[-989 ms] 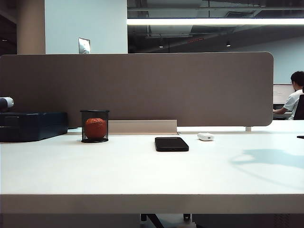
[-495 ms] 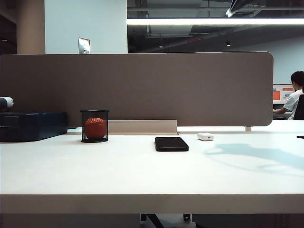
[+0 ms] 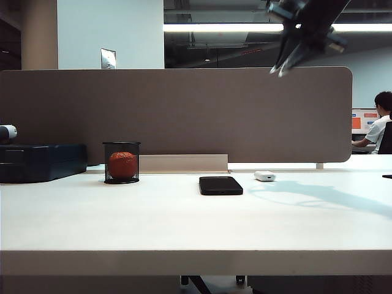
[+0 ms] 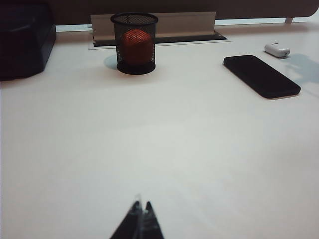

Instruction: Find the wireless headphone case on the desktop and place it on the left side of the phone.

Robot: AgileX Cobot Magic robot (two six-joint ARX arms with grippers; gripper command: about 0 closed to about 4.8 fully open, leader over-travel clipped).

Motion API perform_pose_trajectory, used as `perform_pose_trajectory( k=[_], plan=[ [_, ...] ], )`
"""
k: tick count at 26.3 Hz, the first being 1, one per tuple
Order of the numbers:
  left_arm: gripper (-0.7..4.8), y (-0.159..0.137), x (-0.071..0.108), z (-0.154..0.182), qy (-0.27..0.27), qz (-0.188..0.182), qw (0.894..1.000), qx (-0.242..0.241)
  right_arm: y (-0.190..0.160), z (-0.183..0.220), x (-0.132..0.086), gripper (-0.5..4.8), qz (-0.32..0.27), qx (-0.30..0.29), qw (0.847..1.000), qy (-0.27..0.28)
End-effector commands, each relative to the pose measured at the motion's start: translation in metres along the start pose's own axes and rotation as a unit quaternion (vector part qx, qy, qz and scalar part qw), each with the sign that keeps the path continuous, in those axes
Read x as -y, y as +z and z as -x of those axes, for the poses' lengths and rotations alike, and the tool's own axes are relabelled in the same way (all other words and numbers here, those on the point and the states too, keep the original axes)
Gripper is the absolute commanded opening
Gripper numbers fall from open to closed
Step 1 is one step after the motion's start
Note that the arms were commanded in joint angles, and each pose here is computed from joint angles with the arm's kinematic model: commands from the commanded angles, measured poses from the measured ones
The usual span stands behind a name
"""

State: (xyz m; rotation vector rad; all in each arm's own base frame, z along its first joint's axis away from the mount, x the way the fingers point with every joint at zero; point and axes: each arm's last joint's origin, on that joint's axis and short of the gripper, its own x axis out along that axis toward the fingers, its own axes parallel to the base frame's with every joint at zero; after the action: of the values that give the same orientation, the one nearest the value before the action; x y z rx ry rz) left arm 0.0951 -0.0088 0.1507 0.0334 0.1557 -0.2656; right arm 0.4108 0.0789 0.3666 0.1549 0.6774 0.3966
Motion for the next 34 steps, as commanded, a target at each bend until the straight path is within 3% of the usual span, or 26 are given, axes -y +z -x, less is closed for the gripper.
perform_pose_trajectory(
  k=[1,6,12,18,23,34],
  plan=[
    [-0.05,0.001,0.000,0.000,-0.002,-0.001,1.000,0.003,0.002,-0.019,0.000,1.50,0.025,0.022,0.999,-0.007],
    [-0.05,0.001,0.000,0.000,-0.003,-0.001,1.000,0.003,-0.006,-0.055,0.006,1.52,0.030,0.022,0.999,-0.017],
    [-0.05,0.001,0.000,0.000,-0.003,-0.001,1.000,0.003,-0.021,-0.110,0.023,3.26,0.040,0.036,0.996,-0.071],
    [-0.05,0.001,0.000,0.000,-0.003,-0.001,1.000,0.003,-0.031,-0.143,0.031,3.50,0.046,0.063,0.995,-0.067],
    [-0.05,0.001,0.000,0.000,-0.003,-0.001,1.000,0.004,-0.047,-0.179,0.040,4.33,0.050,0.086,0.991,-0.086],
    [-0.05,0.001,0.000,0.000,-0.004,-0.001,1.000,0.004,-0.069,-0.218,0.055,4.32,0.047,0.088,0.988,-0.118]
  ],
)
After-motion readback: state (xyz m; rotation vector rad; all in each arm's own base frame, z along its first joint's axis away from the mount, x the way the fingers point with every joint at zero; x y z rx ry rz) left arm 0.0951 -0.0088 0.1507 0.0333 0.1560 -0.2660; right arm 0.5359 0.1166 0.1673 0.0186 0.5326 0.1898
